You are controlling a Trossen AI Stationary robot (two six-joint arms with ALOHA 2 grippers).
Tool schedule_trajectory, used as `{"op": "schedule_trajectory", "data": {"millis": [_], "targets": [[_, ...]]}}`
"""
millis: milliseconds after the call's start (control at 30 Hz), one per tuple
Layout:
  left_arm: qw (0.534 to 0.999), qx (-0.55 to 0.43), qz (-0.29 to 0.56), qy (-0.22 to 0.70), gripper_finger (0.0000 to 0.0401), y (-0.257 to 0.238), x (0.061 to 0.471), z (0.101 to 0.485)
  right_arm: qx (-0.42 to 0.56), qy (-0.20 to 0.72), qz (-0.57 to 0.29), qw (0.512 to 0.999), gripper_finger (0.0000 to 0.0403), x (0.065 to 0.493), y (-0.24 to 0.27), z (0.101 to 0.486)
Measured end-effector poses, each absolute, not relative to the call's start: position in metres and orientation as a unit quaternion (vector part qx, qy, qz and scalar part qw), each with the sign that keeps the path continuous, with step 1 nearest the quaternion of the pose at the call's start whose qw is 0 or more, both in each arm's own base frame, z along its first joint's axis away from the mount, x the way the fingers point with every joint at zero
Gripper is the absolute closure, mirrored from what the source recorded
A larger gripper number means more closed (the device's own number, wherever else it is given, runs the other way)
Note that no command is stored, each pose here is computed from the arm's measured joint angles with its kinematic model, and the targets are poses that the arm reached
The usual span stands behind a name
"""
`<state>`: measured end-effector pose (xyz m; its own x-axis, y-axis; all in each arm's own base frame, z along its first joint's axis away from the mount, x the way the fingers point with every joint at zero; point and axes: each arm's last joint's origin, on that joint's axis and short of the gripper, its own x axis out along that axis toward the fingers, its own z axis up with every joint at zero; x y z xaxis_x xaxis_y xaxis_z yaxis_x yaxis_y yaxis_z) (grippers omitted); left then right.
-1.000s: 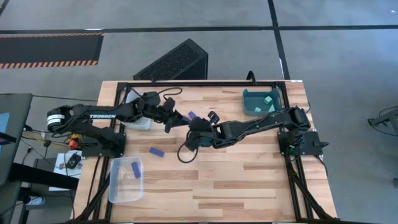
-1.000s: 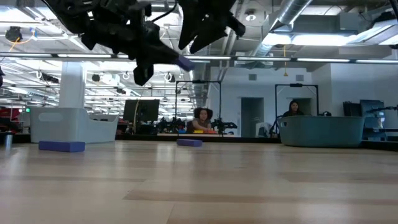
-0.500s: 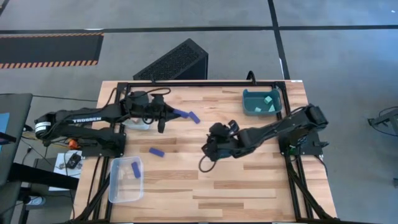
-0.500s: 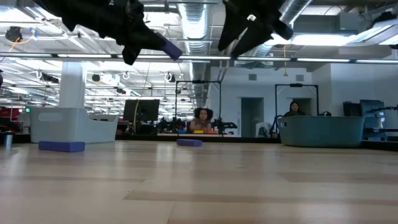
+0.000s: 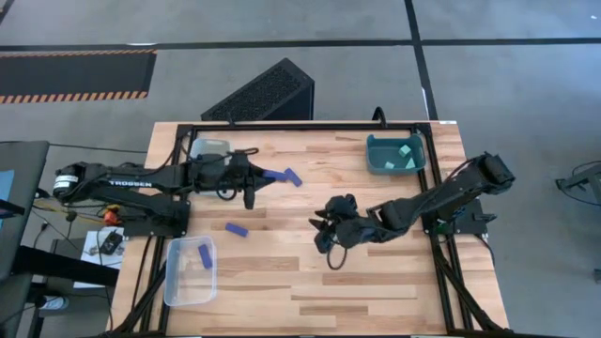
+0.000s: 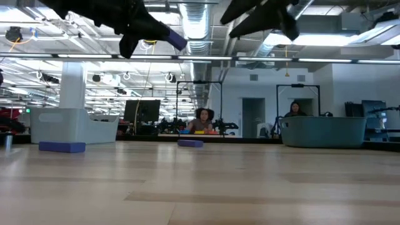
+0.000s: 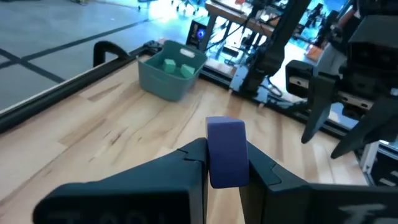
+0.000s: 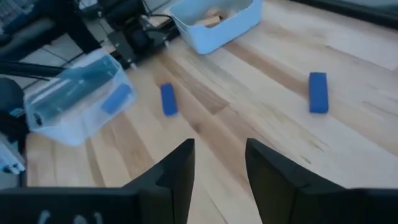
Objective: Sort & place blocks by color
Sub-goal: Put the blue block into the transparent bin
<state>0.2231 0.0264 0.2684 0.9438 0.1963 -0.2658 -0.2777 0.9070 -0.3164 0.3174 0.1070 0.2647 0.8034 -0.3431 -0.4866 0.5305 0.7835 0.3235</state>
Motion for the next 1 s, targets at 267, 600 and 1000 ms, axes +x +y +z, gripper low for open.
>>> {"op": "schedule_trajectory", "data": {"millis": [267, 600, 1000], "targets": [[0.968, -0.187, 0.087, 0.146, 0.0373, -0.011, 0.222, 0.263, 0.185, 0.224, -0.257, 0.922, 0.0247, 0.29, 0.127, 0.265], [0.901, -0.178, 0.039, 0.394, 0.0373, -0.066, 0.181, 0.265, 0.274, 0.199, -0.191, 0.921, 0.025, 0.283, 0.138, 0.226], [0.764, -0.207, 0.047, 0.609, 0.0373, -0.098, 0.124, 0.255, 0.26, 0.224, -0.17, 0.924, 0.0267, 0.292, 0.12, 0.223]]}}
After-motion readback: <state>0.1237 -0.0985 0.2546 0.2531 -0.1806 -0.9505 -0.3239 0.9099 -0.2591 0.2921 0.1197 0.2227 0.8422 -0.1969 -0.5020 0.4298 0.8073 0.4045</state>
